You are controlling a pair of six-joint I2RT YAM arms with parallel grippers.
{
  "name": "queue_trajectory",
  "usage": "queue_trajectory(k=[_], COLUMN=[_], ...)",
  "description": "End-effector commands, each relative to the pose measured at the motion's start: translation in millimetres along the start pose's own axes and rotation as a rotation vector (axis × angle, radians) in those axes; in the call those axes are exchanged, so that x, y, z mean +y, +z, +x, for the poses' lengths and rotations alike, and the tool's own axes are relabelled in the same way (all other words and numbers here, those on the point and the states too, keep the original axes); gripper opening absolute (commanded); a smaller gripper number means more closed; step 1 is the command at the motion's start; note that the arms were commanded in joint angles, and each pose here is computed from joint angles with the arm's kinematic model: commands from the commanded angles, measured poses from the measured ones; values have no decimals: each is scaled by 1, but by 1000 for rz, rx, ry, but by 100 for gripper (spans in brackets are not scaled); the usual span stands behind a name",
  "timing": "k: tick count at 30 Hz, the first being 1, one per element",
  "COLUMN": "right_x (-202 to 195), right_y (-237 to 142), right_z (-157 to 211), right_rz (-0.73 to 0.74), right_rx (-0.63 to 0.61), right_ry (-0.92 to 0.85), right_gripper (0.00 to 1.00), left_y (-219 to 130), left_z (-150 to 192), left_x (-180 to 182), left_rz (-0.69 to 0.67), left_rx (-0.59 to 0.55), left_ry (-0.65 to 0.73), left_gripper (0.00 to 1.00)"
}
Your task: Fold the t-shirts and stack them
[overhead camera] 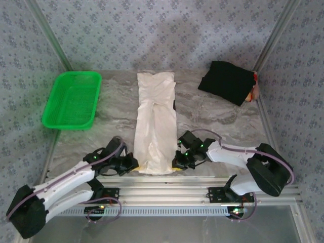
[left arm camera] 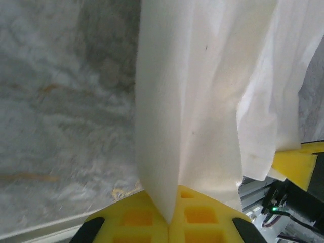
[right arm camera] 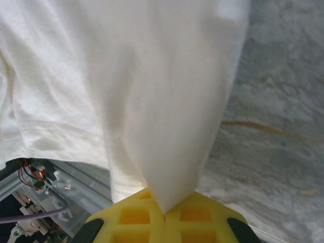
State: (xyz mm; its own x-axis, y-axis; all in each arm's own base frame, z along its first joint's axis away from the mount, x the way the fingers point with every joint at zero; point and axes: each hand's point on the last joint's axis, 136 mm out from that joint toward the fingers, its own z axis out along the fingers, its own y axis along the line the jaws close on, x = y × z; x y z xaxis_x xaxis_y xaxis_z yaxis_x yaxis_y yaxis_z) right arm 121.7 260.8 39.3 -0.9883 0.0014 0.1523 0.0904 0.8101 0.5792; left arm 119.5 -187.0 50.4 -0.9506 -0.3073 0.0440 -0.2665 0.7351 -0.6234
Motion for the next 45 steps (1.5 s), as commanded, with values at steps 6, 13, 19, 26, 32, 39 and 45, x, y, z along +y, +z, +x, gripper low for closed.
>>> queue_trajectory(k=[6, 13, 19, 26, 32, 39, 45], right_x=[-17, -4, 29, 60, 73, 74, 72], right_y=[-6, -13, -43, -73, -89, -98, -97], right_z=[22, 27, 5, -53, -112, -175, -218], right_rz=[82, 76, 24, -26, -32, -35, -40], right_rx=[33, 41, -5, -60, -83, -91, -78], right_ry=[46, 18, 7, -23, -47, -53, -48], right_gripper=[0, 0, 0, 0, 0, 0, 0], left_y=[-2, -10, -30, -50, -61, -52, -39], left_z=[30, 25, 1, -57, -117, -172, -214], left_x=[39, 24, -31, -88, -113, -123, -120], left_rz=[-100, -81, 10, 52, 65, 66, 57], left_rx=[35, 13, -15, -34, -48, -53, -54], left_ry=[-101, -81, -41, 32, 77, 97, 84], left_gripper=[0, 0, 0, 0, 0, 0, 0])
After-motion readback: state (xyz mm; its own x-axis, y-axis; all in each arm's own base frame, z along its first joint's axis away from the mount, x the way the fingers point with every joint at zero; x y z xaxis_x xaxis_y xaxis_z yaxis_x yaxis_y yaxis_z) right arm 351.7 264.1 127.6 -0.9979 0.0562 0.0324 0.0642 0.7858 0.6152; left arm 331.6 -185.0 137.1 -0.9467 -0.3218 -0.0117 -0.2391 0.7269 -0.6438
